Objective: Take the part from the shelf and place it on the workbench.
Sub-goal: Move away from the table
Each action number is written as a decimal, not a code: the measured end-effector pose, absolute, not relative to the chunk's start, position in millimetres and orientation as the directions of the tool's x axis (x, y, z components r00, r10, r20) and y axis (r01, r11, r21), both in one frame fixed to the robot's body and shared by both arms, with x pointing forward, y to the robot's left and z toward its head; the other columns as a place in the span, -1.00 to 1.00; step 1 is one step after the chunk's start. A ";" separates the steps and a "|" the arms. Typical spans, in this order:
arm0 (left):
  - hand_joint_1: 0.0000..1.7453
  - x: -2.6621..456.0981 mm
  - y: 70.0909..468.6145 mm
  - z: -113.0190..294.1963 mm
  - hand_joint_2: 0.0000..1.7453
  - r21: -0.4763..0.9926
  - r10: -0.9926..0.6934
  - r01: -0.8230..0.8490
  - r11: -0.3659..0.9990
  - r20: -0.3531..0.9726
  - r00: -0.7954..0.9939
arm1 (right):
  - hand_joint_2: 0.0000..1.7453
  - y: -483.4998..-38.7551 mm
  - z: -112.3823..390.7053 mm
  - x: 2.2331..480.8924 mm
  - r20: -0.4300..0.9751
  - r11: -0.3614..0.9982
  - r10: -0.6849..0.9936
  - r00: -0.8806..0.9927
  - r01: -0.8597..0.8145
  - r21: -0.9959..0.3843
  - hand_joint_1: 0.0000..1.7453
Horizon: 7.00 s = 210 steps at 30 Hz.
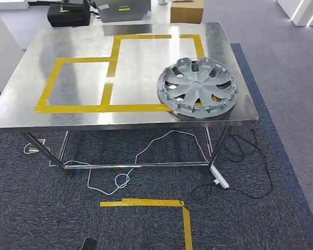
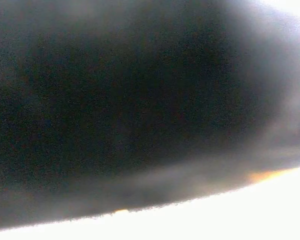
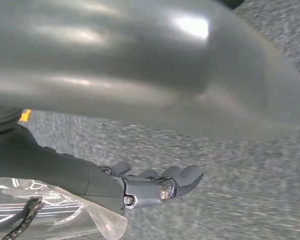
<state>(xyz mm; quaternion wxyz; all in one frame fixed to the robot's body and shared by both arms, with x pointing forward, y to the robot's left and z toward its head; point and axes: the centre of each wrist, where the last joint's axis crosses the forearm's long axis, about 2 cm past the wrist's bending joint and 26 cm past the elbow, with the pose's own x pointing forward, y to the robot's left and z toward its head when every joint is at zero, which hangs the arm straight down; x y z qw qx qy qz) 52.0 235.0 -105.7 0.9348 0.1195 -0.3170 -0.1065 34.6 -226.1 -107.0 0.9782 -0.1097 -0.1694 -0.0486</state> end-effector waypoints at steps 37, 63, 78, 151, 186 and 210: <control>-1.00 54.2 227.4 -104.5 -1.00 0.277 -0.259 0.112 0.954 0.582 0.770 | -1.00 -234.9 -108.3 32.6 0.359 0.973 -0.029 0.933 0.109 -0.206 -1.00; -1.00 53.3 224.7 -104.3 -1.00 0.276 -0.258 0.111 0.955 0.583 0.770 | -1.00 -236.4 -108.5 32.1 0.364 0.975 -0.015 0.931 0.095 -0.202 -1.00; -1.00 56.1 222.4 -103.6 -1.00 0.278 -0.258 0.108 0.954 0.590 0.765 | -1.00 -237.1 -108.7 31.3 0.364 0.977 -0.005 0.931 0.082 -0.197 -1.00; -1.00 39.1 252.4 -109.1 -1.00 0.268 -0.137 -0.019 0.963 0.550 0.824 | -1.00 -200.8 -101.6 51.2 0.398 0.972 0.211 0.893 -0.149 -0.181 -1.00; -1.00 42.1 265.2 -109.9 -1.00 0.262 -0.147 0.008 0.965 0.518 0.842 | -1.00 -189.1 -96.8 68.8 0.412 0.966 0.250 0.876 -0.196 -0.170 -1.00; -1.00 41.5 245.1 -108.2 -1.00 0.273 -0.206 0.061 0.960 0.542 0.815 | -1.00 -194.8 -101.6 42.0 0.417 0.974 0.211 0.884 -0.152 -0.171 -1.00</control>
